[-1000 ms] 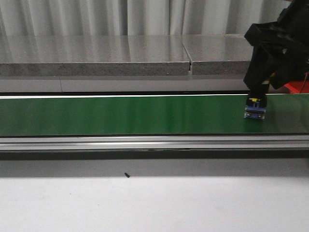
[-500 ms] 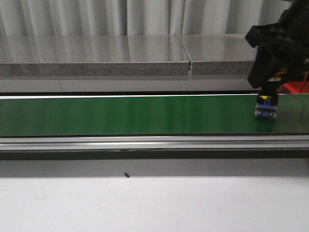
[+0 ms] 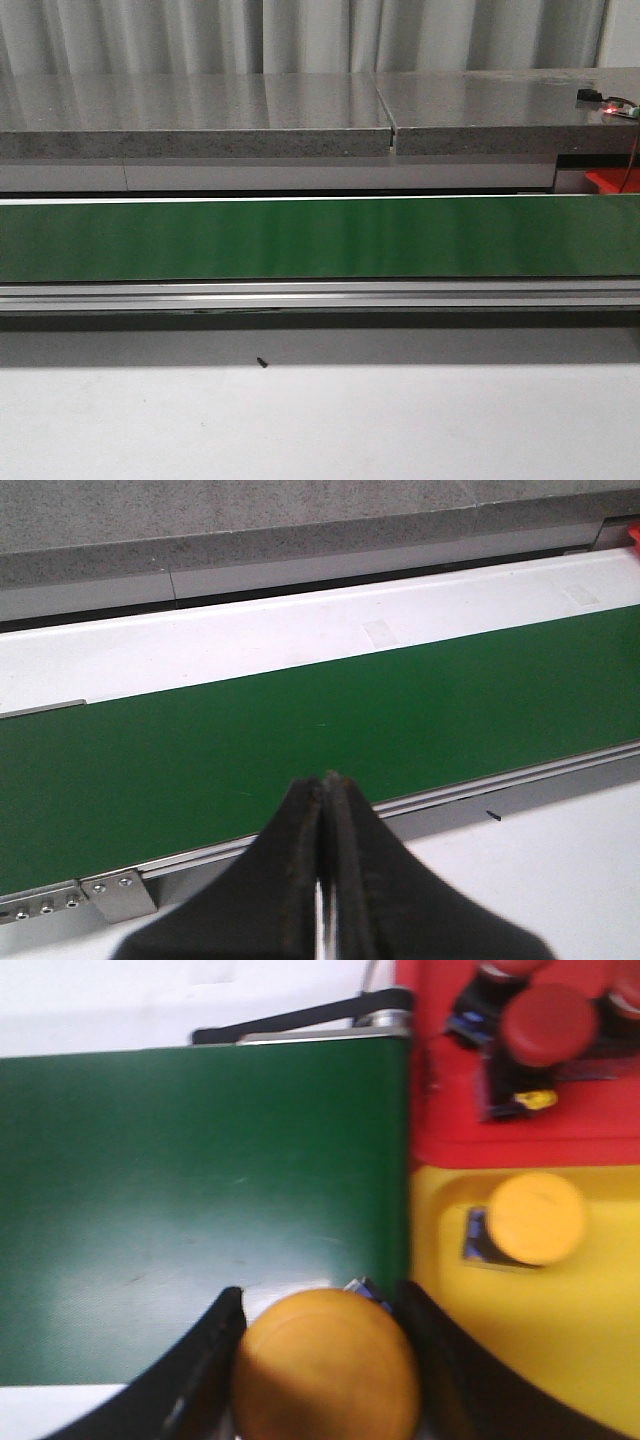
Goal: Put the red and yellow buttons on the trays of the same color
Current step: 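Lower the yellow button into the yellow tray and release the right gripper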
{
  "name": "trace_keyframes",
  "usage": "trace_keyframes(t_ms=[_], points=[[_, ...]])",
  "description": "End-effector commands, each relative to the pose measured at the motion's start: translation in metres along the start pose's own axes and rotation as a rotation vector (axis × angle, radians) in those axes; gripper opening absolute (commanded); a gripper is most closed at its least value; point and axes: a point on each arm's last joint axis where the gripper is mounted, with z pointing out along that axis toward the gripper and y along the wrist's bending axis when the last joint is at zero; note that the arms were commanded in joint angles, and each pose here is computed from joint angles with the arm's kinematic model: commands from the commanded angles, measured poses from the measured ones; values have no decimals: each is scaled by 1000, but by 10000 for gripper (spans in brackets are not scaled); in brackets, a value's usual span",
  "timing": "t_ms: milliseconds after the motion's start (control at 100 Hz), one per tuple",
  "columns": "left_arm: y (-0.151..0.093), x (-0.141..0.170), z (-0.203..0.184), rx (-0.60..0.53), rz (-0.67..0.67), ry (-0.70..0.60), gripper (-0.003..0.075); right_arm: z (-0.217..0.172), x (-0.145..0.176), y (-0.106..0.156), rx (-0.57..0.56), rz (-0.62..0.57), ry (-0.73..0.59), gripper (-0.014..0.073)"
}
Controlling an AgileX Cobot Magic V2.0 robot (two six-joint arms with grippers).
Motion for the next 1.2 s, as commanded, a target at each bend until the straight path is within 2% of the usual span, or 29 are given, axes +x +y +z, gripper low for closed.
trace_keyframes(t_ms=[0,120,300,650,1050,1120,1190], points=[[-1,-13,-4,2,-12,-86,-20,-17,-12,-19,79,40,-119,29],[-1,-13,-4,2,-12,-86,-20,-20,-8,-45,165,122,-153,29],[-1,-13,-4,2,-12,-86,-20,-17,-1,-71,274,184,-218,29],[-1,-13,-4,2,-12,-86,-20,42,6,-99,320,243,-151,29],[-1,-13,-4,2,-12,-86,-20,75,14,-114,357,279,-128,29],[-1,-13,-4,2,-12,-86,-20,78,15,-114,352,281,-114,60],[-1,-13,-4,2,-12,-86,-20,78,16,-114,350,282,-111,157]])
